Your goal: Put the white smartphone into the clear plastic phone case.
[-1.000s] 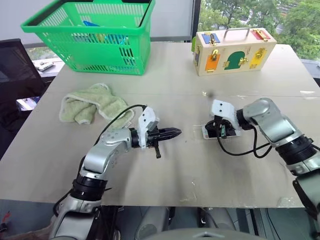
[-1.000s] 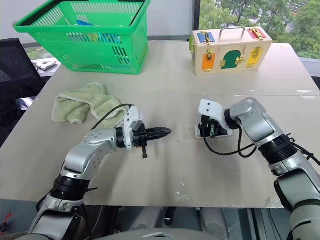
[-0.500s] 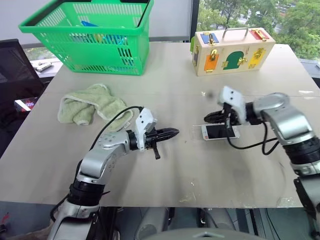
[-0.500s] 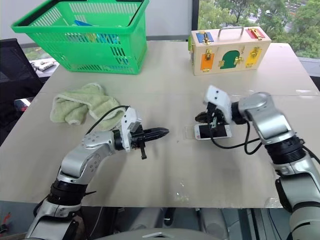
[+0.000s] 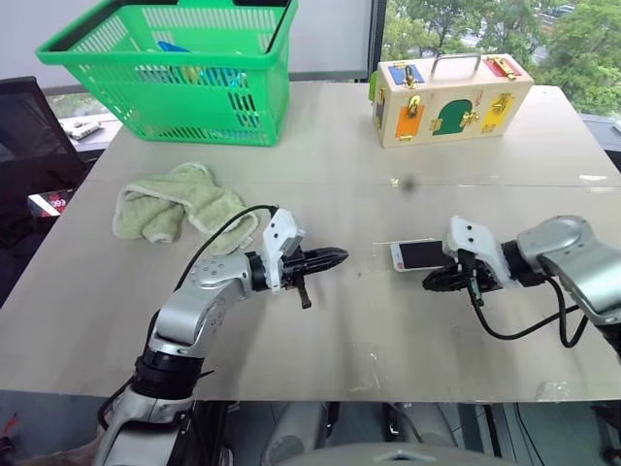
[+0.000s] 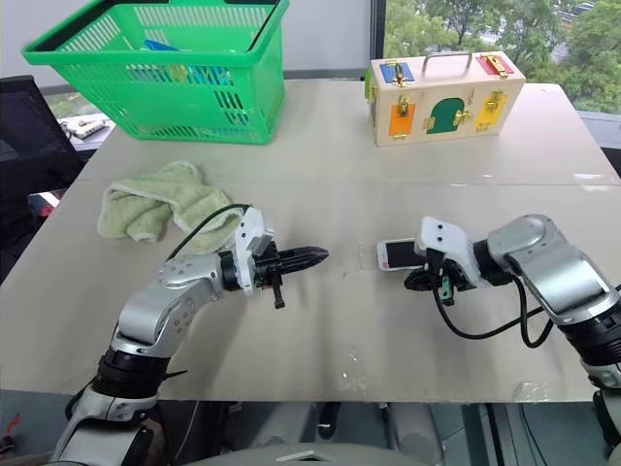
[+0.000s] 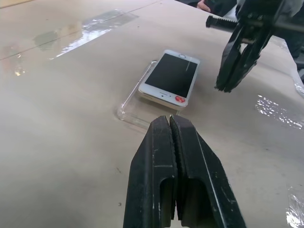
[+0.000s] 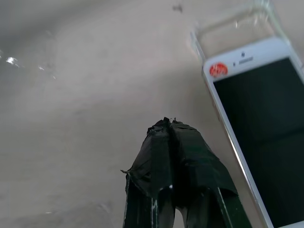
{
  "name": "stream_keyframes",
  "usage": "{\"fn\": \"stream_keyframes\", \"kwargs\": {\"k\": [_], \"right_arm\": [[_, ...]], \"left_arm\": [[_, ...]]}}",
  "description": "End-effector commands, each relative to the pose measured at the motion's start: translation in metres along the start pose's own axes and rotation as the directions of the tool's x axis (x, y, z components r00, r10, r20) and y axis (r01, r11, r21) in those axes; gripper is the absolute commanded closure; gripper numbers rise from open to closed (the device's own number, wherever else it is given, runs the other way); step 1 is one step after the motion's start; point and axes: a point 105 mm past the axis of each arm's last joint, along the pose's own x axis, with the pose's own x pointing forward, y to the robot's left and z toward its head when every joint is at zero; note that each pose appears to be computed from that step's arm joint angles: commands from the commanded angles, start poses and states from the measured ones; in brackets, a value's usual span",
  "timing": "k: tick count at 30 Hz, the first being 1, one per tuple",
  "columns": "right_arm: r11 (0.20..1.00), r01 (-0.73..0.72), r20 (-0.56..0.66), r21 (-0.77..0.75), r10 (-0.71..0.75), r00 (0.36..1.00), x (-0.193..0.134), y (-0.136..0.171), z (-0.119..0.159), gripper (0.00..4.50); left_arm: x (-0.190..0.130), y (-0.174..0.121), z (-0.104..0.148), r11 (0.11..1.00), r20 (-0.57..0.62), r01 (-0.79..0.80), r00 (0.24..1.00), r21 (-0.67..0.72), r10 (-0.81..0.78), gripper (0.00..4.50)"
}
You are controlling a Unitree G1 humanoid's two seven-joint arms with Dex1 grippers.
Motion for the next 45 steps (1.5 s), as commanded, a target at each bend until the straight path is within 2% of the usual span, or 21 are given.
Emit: {"fn": "stream_keyframes", "kwargs": {"k": [1,19,21,24,29,38,45], "right_arm": [[0.998,0.062,-0.013,-0.016,-0.062,0.998,-0.002,-0.015,-0.002,4.50],[0.996,0.084,0.005,-0.025,-0.083,0.997,0.003,-0.024,0.002,4.50],[0.998,0.061,0.025,-0.025,-0.061,0.998,0.001,-0.019,0.006,4.50],[1.000,0.020,0.127,-0.013,-0.018,0.992,-0.005,-0.012,0.027,4.50],[0.997,0.070,0.205,-0.012,-0.066,0.977,-0.004,-0.021,0.047,4.50],[0.991,0.118,0.110,-0.059,-0.111,0.988,0.024,-0.032,0.038,4.50],[0.983,0.130,-0.039,-0.128,-0.136,0.990,0.042,-0.036,0.015,4.50]], "left_arm": [[0.000,-0.002,0.011,0.999,0.027,0.006,1.000,0.033,-0.007,4.46],[-0.002,-0.003,0.010,1.000,0.031,-0.007,0.999,0.031,0.006,4.46],[-0.001,-0.003,0.010,1.000,0.032,-0.005,0.999,0.030,0.004,4.46],[-0.001,-0.003,0.010,1.000,0.032,-0.004,0.999,0.030,0.003,4.46],[0.000,-0.005,0.010,0.999,0.035,0.009,0.999,0.031,-0.010,4.46],[0.000,-0.009,0.008,0.999,0.030,0.026,0.999,0.028,-0.027,4.46],[-0.001,-0.009,0.007,0.999,0.030,0.024,0.999,0.028,-0.025,4.46]]}}
